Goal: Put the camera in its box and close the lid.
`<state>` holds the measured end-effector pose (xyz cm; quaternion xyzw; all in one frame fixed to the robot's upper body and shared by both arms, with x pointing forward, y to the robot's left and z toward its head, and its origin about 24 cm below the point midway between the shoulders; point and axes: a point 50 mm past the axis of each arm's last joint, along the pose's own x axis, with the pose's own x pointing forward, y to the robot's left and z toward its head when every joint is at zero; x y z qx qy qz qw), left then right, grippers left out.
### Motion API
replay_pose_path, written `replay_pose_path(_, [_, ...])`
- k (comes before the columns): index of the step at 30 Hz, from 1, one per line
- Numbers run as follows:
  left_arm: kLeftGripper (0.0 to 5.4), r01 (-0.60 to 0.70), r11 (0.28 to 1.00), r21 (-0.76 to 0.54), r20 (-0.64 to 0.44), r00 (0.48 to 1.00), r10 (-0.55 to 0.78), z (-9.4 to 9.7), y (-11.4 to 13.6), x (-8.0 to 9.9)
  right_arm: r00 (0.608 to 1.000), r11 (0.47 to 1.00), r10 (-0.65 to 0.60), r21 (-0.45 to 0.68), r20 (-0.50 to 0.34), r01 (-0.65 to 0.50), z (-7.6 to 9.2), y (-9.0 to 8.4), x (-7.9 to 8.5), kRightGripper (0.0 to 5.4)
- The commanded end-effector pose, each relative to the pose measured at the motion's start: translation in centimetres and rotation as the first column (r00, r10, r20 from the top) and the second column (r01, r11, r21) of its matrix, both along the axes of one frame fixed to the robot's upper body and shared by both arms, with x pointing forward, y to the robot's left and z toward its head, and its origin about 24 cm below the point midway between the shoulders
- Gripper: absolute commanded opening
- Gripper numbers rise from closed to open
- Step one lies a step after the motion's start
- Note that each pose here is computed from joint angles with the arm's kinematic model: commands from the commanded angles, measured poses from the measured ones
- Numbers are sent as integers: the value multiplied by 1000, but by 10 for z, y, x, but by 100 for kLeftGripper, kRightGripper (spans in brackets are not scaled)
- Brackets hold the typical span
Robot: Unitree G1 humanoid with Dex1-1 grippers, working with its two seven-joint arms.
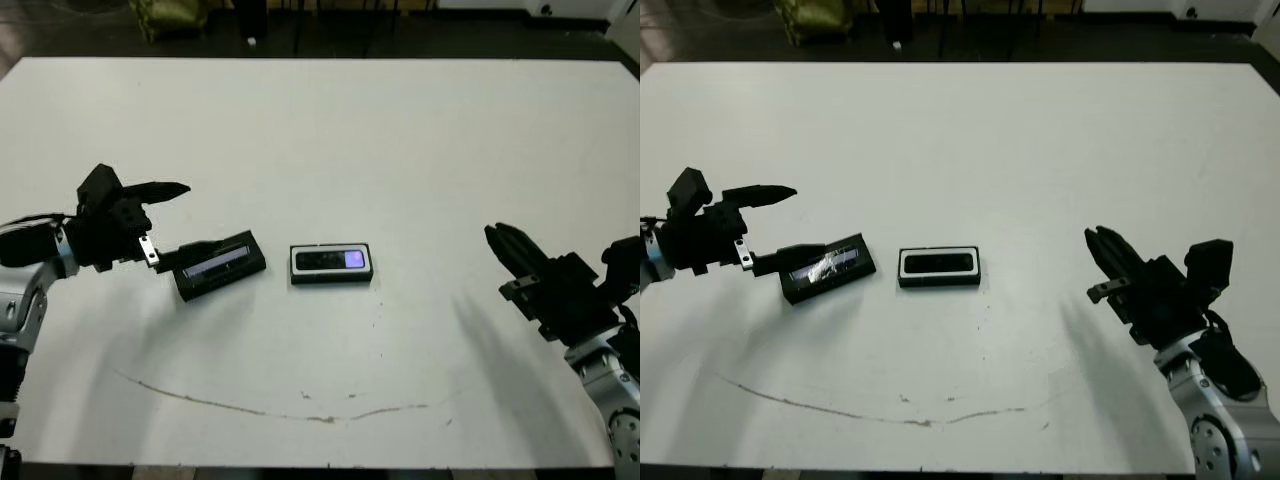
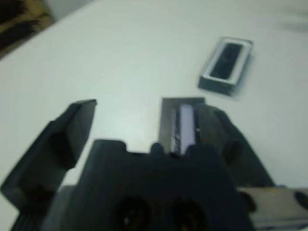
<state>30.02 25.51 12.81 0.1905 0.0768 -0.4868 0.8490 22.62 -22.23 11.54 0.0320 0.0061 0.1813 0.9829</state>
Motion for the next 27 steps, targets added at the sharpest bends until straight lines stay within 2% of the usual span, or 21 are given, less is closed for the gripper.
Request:
replay_pose_path(1, [539, 56, 998, -4, -82, 995, -56, -8, 7, 1, 999, 1000, -1, 10, -33, 1, -6, -3, 0, 0])
replay_pose_path(7, [539, 112, 991, -75, -188, 974, -124, -18, 13, 6, 1000, 999, -10, -32, -18, 9, -7, -4, 0, 0])
replay_pose_path(18, [539, 137, 989, -59, -272, 951, -148, -31, 15, 8, 1000, 1000, -5, 2, -25, 5, -7, -4, 1, 0])
replay_pose_path(27, [539, 139, 989, -57, -300, 942, -150, -40, 14, 6, 1000, 1000, 4, 8, -24, -4, -5, -4, 1, 0])
